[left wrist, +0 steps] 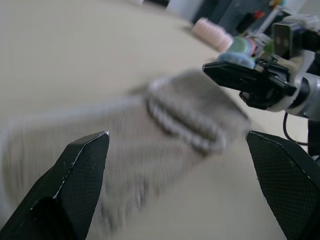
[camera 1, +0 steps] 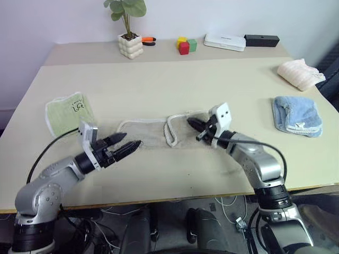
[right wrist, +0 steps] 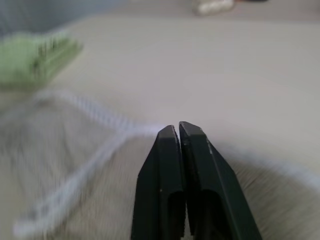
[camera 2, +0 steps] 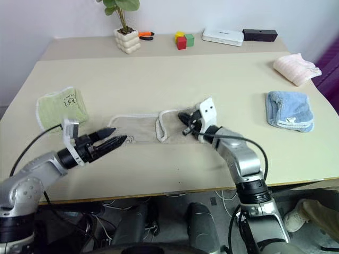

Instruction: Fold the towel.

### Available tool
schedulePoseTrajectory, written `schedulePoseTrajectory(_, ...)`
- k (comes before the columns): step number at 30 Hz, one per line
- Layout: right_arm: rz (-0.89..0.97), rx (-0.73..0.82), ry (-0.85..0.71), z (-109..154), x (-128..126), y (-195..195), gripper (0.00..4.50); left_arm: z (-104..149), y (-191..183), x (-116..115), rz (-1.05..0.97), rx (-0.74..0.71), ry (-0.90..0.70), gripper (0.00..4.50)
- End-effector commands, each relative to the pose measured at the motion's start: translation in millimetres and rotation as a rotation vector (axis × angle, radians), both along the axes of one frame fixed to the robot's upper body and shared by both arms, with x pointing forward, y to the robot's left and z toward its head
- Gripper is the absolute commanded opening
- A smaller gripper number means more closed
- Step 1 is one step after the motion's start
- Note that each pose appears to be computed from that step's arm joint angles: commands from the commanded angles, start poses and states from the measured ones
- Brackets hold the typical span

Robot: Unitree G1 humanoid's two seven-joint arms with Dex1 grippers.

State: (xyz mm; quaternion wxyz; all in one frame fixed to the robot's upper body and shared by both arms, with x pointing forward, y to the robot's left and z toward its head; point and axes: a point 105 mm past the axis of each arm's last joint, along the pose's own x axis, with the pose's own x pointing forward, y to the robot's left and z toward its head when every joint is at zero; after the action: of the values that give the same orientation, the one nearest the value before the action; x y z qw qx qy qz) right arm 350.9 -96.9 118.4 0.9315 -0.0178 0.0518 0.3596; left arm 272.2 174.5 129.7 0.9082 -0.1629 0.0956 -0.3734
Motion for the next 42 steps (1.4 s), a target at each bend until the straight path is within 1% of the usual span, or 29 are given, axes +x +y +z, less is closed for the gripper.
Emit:
schedulePoseTrajectory(1,-0.066,0.002,-0.075,7.5,10.4,-7.6,0.05,11.9,-1.6,-3.6,0.031,-0.034,-0.018,4.50)
schedulePoseTrajectory(2,-0.076,0.002,-0.079,6.4,12.3,-8.4,0.05,9.6,-0.6,-4.1,0.045,-0.048,0.007,4.50)
schedulePoseTrajectory(4,-0.084,-0.041,-0.074,-4.8,14.5,-9.2,0.05,-2.0,-2.5,-5.6,0.093,-0.092,0.085,4.50)
schedulePoseTrajectory(5,-0.081,-0.050,-0.073,-8.2,14.5,-8.6,0.05,-4.0,-5.0,-7.0,0.102,-0.117,0.104,4.50)
schedulePoseTrajectory(6,-0.080,-0.040,-0.063,-12.3,14.3,-6.9,0.05,-8.0,-10.4,-11.8,0.095,-0.151,0.143,4.50)
schedulePoseTrajectory(8,-0.061,-0.036,-0.043,-23.3,11.5,-1.6,0.05,-15.0,-16.8,-17.7,0.096,-0.163,0.185,4.50)
schedulePoseTrajectory(10,-0.027,-0.037,-0.040,-27.9,7.0,4.9,0.05,-18.7,-15.4,-15.8,0.133,-0.171,0.211,4.50)
schedulePoseTrajectory(11,0.000,-0.021,-0.036,-27.1,3.6,9.8,0.56,-18.9,-14.2,-14.1,0.150,-0.189,0.222,4.50)
schedulePoseTrajectory(12,0.018,-0.011,-0.041,-25.0,1.4,13.6,0.82,-19.5,-13.9,-13.5,0.155,-0.195,0.232,4.50)
schedulePoseTrajectory(13,0.028,-0.004,-0.045,-23.5,0.0,15.9,1.35,-19.8,-13.9,-13.3,0.157,-0.198,0.239,4.50)
schedulePoseTrajectory(14,0.032,-0.003,-0.054,-22.2,-0.5,16.7,1.72,-20.4,-14.0,-13.6,0.157,-0.198,0.247,4.50)
schedulePoseTrajectory(16,0.048,-0.011,-0.071,-20.1,-2.5,17.2,2.83,-25.1,-13.6,-13.5,0.172,-0.198,0.281,4.50)
schedulePoseTrajectory(18,0.064,-0.011,-0.079,-18.2,-4.3,16.4,3.75,-29.1,-13.2,-12.7,0.188,-0.204,0.312,4.50)
schedulePoseTrajectory(19,0.063,-0.017,-0.090,-17.0,-4.0,15.5,4.30,-30.5,-12.7,-11.9,0.196,-0.202,0.322,4.50)
schedulePoseTrajectory(20,0.063,-0.021,-0.096,-16.0,-3.9,14.7,4.41,-30.3,-12.4,-10.8,0.202,-0.214,0.326,4.50)
schedulePoseTrajectory(24,0.048,-0.036,-0.121,-7.1,-0.1,9.5,4.41,-31.9,-10.8,-9.1,0.219,-0.219,0.348,4.50)
schedulePoseTrajectory(26,0.082,-0.044,-0.158,8.9,-1.4,7.9,4.41,-33.6,-10.8,-10.1,0.229,-0.235,0.372,4.50)
schedulePoseTrajectory(27,0.119,-0.051,-0.191,19.7,-4.4,8.4,4.41,-34.0,-10.0,-9.9,0.237,-0.235,0.376,4.50)
schedulePoseTrajectory(29,0.195,-0.047,-0.259,46.6,-12.0,6.6,4.41,-32.9,-10.7,-11.6,0.238,-0.284,0.404,4.50)
schedulePoseTrajectory(30,0.230,-0.058,-0.279,56.1,-16.0,5.1,4.41,-32.0,-10.4,-11.5,0.245,-0.302,0.410,4.50)
schedulePoseTrajectory(33,0.315,-0.083,-0.294,72.7,-27.1,1.6,4.41,-27.4,-8.8,-8.4,0.276,-0.380,0.420,4.50)
schedulePoseTrajectory(36,0.323,-0.130,-0.296,77.3,-28.1,-6.3,4.41,-24.1,-4.4,-4.0,0.342,-0.485,0.454,4.50)
schedulePoseTrajectory(39,0.305,-0.150,-0.294,76.3,-25.1,-12.9,4.41,-25.5,-3.3,-5.6,0.390,-0.535,0.493,4.50)
schedulePoseTrajectory(42,0.286,-0.162,-0.293,73.5,-22.2,-15.7,4.41,-31.0,-1.6,-11.1,0.443,-0.510,0.503,4.50)
